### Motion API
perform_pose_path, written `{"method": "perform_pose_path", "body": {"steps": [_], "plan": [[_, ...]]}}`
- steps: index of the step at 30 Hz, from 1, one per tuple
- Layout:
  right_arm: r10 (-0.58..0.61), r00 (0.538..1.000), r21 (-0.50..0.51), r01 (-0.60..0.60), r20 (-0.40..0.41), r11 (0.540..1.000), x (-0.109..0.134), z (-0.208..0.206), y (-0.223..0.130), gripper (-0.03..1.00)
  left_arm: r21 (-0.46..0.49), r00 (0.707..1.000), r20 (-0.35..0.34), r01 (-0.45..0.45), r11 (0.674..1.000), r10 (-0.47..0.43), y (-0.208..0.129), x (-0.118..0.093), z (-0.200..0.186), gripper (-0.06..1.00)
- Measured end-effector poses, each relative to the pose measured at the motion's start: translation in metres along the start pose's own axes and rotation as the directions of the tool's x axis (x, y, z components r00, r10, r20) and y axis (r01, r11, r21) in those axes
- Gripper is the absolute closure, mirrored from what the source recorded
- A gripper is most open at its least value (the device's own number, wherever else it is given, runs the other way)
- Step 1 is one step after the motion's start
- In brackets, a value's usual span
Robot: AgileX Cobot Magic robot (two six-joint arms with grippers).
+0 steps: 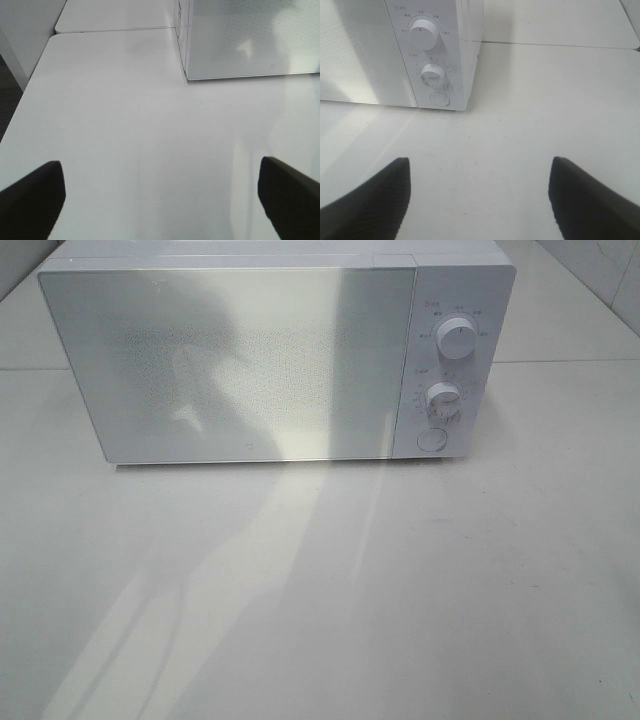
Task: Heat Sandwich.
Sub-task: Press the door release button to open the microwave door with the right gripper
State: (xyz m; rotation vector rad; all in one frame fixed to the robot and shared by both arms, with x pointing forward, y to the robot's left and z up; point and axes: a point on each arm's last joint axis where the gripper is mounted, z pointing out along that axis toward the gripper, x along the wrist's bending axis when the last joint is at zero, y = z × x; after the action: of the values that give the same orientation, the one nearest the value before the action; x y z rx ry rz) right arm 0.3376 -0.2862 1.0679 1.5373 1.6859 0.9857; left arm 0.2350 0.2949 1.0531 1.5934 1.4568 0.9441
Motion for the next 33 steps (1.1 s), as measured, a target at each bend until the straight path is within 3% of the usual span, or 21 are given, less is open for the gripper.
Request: {"method": "perform_pose_path", "body": {"steps": [22,33], "plan": [[0.023,1.000,0.002,-0.023,-0.009,1.000,0.003,0.105,0.019,0.22,0.000,1.000,0.000,0.000,1.000,0.000,0.000,0.000,0.000,-0.05],[0.027,0.999,-0.065,-0.029,-0.019,0.997,0.003,0.160,0.011,0.22,0.000,1.000,0.000,0.000,1.000,0.000,0.000,0.000,0.000,-0.05]]}}
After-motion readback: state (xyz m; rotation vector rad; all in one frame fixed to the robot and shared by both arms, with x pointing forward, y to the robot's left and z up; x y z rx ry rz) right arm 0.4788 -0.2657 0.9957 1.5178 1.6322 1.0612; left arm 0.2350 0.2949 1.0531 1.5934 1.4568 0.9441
